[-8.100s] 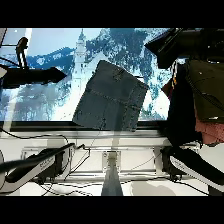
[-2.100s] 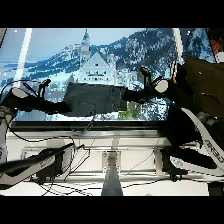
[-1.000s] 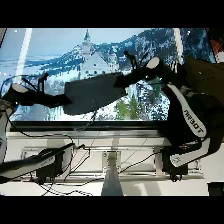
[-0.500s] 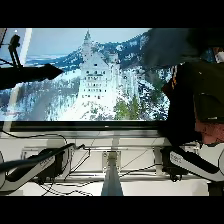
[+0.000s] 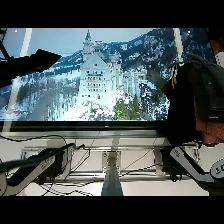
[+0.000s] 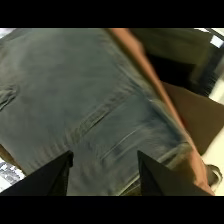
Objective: Fold the clothes and pants, and hang the long-sleeved shirts on hangers.
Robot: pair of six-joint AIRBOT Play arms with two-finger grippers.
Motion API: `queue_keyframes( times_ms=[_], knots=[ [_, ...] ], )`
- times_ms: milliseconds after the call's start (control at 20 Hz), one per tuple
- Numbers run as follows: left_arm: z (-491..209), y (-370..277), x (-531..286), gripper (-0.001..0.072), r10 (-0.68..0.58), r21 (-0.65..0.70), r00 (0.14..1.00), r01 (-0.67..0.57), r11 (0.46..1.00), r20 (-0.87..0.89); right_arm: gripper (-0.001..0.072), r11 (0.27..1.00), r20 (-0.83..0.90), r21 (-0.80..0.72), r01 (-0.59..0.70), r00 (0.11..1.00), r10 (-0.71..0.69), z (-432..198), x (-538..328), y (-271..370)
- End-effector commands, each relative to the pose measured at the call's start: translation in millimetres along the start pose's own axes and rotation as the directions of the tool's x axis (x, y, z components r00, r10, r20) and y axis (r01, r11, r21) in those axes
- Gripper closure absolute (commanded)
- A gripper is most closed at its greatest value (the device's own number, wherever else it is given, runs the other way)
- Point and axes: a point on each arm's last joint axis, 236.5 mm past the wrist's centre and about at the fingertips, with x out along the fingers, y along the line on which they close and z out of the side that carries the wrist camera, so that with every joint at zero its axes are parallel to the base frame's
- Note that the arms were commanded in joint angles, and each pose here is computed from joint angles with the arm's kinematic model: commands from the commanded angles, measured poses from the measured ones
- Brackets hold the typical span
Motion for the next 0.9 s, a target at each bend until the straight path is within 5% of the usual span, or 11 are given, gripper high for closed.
queue_keyframes(
  times_ms=[0,100,200,300,450,600,850],
  knots=[
    [4,-7,-1,0.0018,-0.025,-0.009,1.0,0.025,1.0,0.016,0.0228,0.99,-0.041,-0.062,-0.125,0.992,0.123,-6,-1,22],
    [4,-7,-1,0.0019,-0.025,-0.009,1.0,0.025,1.0,0.016,0.0262,0.927,-0.095,-0.224,-0.302,0.953,0.288,-18,-3,76],
    [4,-7,-1,0.0019,-0.025,-0.009,1.0,0.025,1.0,0.016,0.0403,0.818,-0.168,-0.393,-0.419,0.908,0.384,-42,-9,126],
    [4,-7,-1,0.0019,-0.025,-0.009,1.0,0.025,1.0,0.016,0.0681,0.673,-0.243,-0.53,-0.517,0.852,0.464,-76,-21,182],
    [4,-7,-1,0.0019,-0.025,-0.009,1.0,0.025,1.0,0.016,0.0682,0.417,-0.338,-0.658,-0.627,0.741,0.581,-136,-54,260],
    [4,-7,-1,0.0019,-0.025,-0.009,1.0,0.025,1.0,0.016,0.0683,0.096,-0.36,-0.835,-0.542,0.669,0.65,-189,-90,308],
    [4,-7,-1,0.0019,-0.025,-0.009,1.0,0.025,1.0,0.016,0.0682,-0.059,-0.287,-0.916,-0.397,0.545,0.788,-223,-147,353]
  ],
)
